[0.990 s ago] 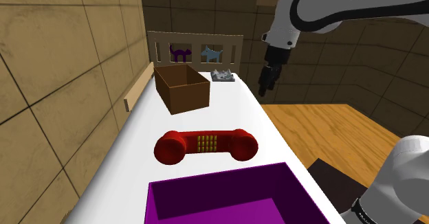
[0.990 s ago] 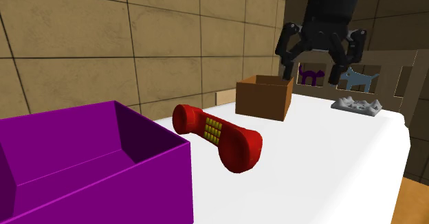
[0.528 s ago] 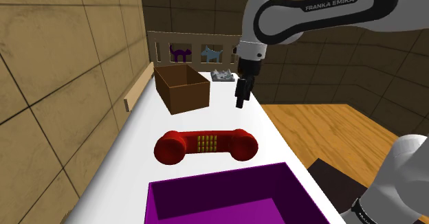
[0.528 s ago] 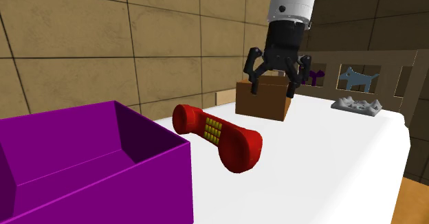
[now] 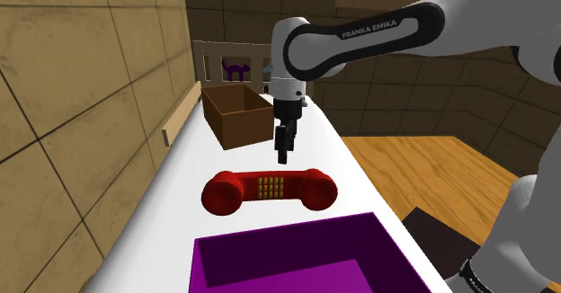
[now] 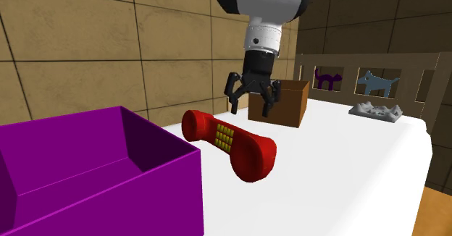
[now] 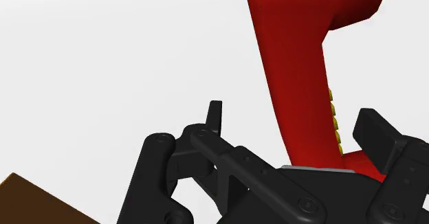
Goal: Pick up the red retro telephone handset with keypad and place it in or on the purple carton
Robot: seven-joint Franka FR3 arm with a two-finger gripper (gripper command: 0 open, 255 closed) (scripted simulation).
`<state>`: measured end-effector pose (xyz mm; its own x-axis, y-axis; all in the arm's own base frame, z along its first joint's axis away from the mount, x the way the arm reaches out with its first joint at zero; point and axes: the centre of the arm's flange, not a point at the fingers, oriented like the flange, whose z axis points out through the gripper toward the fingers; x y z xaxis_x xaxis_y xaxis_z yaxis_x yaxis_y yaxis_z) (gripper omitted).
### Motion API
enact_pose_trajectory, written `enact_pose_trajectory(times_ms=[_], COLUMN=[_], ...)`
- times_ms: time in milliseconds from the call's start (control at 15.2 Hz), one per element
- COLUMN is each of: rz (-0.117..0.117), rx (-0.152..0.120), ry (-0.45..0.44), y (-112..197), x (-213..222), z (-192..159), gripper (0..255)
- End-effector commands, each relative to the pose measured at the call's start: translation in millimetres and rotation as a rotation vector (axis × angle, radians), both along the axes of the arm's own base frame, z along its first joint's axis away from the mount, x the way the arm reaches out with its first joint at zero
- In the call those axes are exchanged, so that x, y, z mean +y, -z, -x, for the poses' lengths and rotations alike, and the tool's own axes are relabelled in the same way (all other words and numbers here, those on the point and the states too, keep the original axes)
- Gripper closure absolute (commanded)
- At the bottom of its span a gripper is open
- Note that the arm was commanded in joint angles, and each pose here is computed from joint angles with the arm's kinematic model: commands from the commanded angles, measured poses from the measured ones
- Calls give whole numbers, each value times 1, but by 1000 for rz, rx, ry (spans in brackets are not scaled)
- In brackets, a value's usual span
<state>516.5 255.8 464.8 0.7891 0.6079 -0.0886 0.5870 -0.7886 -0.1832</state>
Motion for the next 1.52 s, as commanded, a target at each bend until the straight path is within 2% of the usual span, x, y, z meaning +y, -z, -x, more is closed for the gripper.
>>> enact_pose_trajectory(times_ms=[0, 132, 660, 1188, 1254, 1452], rz=[-2, -5, -5, -5, -5, -5], rx=[23, 44, 44, 44, 44, 44], ry=[-51, -99, -99, -99, -99, -99], y=[13, 27, 66, 65, 65, 65], x=[24, 47, 50, 50, 50, 50], z=[-3, -8, 1, 1, 1, 1], gripper=[0, 0, 0, 0, 255, 255])
